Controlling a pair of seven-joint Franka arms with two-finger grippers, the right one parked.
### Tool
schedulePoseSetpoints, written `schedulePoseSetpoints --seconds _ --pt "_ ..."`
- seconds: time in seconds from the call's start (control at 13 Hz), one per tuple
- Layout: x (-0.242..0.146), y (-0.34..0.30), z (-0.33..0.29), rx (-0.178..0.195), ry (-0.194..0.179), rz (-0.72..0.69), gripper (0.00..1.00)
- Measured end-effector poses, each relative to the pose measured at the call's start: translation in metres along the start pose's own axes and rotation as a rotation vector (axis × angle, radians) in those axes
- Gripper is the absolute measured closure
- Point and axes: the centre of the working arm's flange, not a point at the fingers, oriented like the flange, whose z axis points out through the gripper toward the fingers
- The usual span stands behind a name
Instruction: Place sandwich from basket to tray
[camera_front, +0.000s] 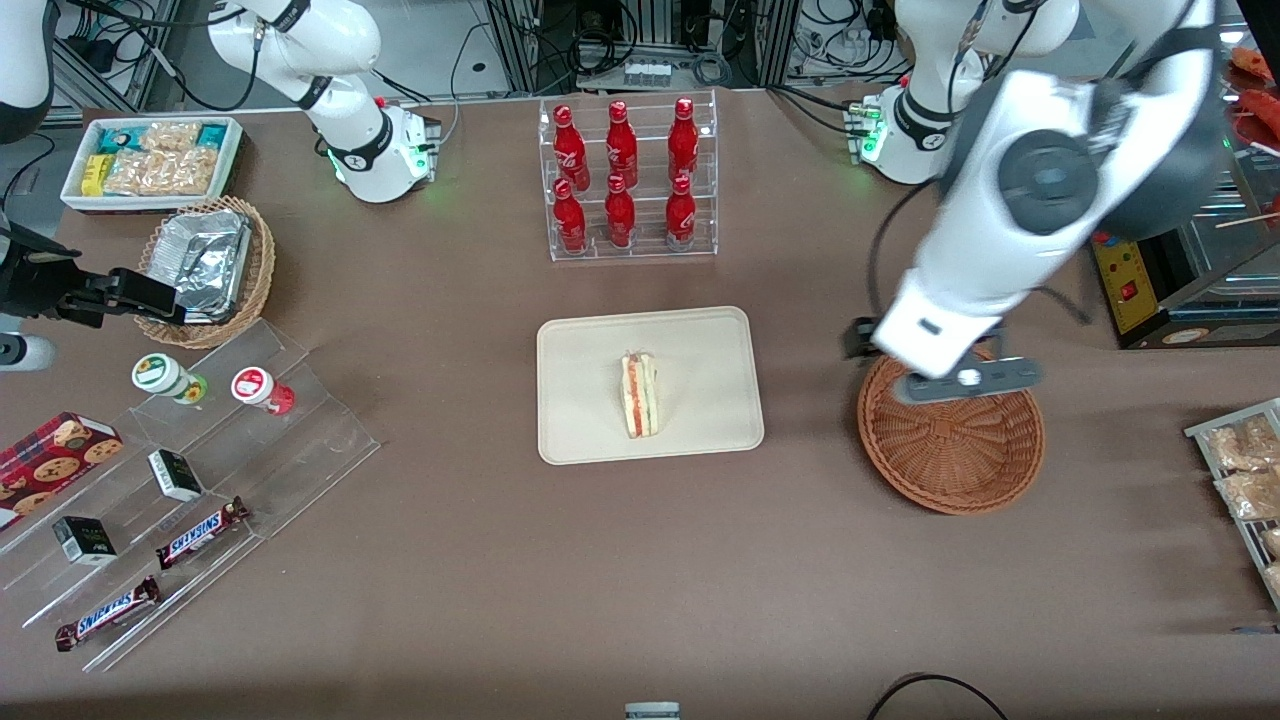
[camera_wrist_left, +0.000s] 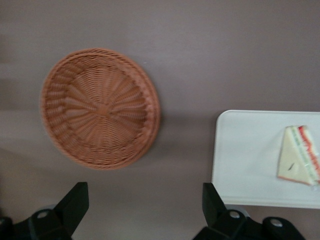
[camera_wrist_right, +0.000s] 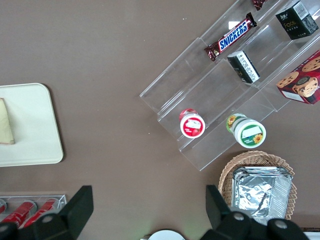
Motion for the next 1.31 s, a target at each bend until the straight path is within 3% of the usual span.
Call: schedulePoseSetpoints --seconds 0.15,0.46,1.31 --pt "0.001 -0.051 -0.013 -0.005 -0.015 0.041 0.00" --pt "-0.006 -0.135 -0.044 -0.026 -0.005 0.060 0.00" --pt "-0.026 -0.159 -0.063 -0.030 0.005 0.033 0.00"
